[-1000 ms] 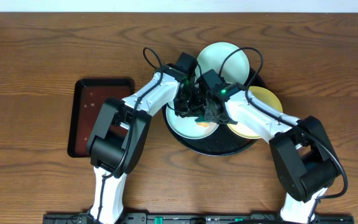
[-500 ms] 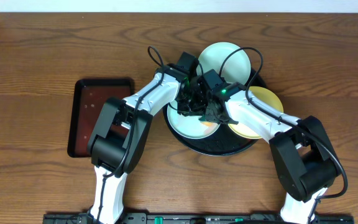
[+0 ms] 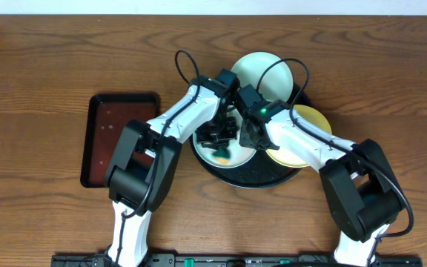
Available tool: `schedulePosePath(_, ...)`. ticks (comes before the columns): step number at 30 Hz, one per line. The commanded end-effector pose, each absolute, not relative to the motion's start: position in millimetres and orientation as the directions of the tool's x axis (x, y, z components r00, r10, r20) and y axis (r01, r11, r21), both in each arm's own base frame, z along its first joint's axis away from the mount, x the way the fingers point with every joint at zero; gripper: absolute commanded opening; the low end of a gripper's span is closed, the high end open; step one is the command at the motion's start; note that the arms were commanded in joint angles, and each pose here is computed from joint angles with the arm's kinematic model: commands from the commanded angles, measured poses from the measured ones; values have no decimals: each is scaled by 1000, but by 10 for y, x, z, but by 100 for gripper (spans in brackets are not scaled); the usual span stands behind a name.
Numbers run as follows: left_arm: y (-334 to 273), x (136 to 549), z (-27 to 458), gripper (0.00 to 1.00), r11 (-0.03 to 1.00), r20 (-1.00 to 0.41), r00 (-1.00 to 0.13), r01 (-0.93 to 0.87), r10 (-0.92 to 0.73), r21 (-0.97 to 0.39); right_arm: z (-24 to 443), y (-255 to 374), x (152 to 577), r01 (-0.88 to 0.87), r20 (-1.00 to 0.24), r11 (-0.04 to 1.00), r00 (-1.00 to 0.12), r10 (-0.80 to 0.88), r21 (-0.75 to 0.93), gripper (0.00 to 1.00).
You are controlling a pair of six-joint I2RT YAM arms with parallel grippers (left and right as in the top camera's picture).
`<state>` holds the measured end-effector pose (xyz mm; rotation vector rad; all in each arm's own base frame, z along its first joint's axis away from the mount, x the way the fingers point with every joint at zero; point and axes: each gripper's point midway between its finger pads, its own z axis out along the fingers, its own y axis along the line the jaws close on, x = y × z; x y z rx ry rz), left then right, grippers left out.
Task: Clean dirty plates on tray and stack at the side
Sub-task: 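Scrub the pale green plate surface with the sponge in the left gripper, then move the left gripper with the sponge back over the brown tray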
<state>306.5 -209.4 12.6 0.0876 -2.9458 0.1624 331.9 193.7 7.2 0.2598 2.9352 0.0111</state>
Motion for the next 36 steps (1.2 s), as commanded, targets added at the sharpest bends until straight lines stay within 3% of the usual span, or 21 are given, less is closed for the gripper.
schedulePosePath(1,-1458,3285,198,8,980,66,-992,-93,-106,177,-43,1874,3247,161,-168,987,-973,156,-18,1)
schedulePosePath(11,-1332,3512,555,8,976,-16,-984,-177,-176,124,-47,1849,3209,160,-154,987,-976,153,-31,1)
schedulePosePath(19,-1659,3416,1102,7,984,-25,-994,-100,-105,-147,14,1859,3224,98,-165,995,-982,92,-30,1)
schedulePosePath(26,-1417,3332,1828,7,966,-166,-976,-100,-142,-237,524,1946,3363,-36,-292,999,-956,-27,26,1)
schedulePosePath(30,-907,3256,2071,8,963,-218,-947,-198,-237,-185,951,1975,3423,-170,-399,985,-905,-145,29,1)
schedulePosePath(36,-135,3051,1970,8,926,-168,-911,-370,-377,-73,1481,1764,3523,-163,-546,984,-820,-172,-66,1)
